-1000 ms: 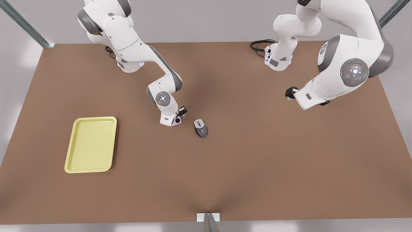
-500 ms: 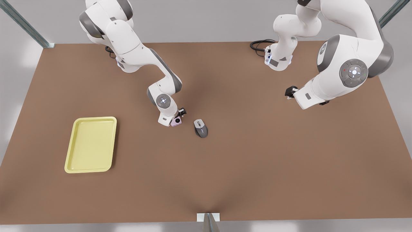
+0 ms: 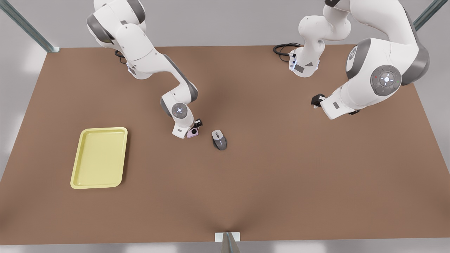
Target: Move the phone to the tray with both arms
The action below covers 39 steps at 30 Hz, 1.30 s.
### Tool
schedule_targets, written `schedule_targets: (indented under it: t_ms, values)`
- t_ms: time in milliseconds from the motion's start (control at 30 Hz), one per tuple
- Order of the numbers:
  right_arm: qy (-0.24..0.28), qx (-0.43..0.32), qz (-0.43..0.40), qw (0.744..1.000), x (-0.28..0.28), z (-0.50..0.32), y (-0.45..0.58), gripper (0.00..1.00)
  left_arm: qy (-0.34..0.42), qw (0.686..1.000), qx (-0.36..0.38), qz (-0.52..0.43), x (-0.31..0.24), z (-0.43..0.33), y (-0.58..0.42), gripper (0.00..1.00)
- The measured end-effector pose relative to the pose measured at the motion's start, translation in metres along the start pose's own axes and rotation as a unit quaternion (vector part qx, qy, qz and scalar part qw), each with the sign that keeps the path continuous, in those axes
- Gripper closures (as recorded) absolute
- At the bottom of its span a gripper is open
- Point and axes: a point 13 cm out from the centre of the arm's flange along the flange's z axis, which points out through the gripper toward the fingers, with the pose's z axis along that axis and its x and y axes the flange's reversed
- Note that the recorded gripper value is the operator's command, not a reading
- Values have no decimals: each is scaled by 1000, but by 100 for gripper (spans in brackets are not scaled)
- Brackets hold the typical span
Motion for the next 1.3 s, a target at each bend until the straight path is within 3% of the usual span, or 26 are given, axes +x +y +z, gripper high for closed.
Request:
schedule_targets:
  t_ms: [100,367,667,867,1067,1233,1300]
  values:
    - [0,0,1,1000,0,0,2,0,0,1000,0,0,0,-1,0,0]
    - [0,-1,6,1000,0,4,2,23,2,1000,1,2,1,0,-3,0]
    - [-35,-9,23,999,-28,-44,-14,23,4,1000,1,2,1,1,-3,0]
    - [-50,-14,138,989,-37,-137,-193,28,5,1000,0,2,3,0,-3,0]
    - [-1,-30,257,966,66,-107,-426,28,-8,999,-12,-42,-12,-5,18,0]
    - [-4,-25,206,978,74,-39,-486,26,-17,998,-24,-63,-13,-10,22,0]
    - [-20,-18,175,984,55,-27,-497,18,-19,997,-26,-68,-12,-12,21,0]
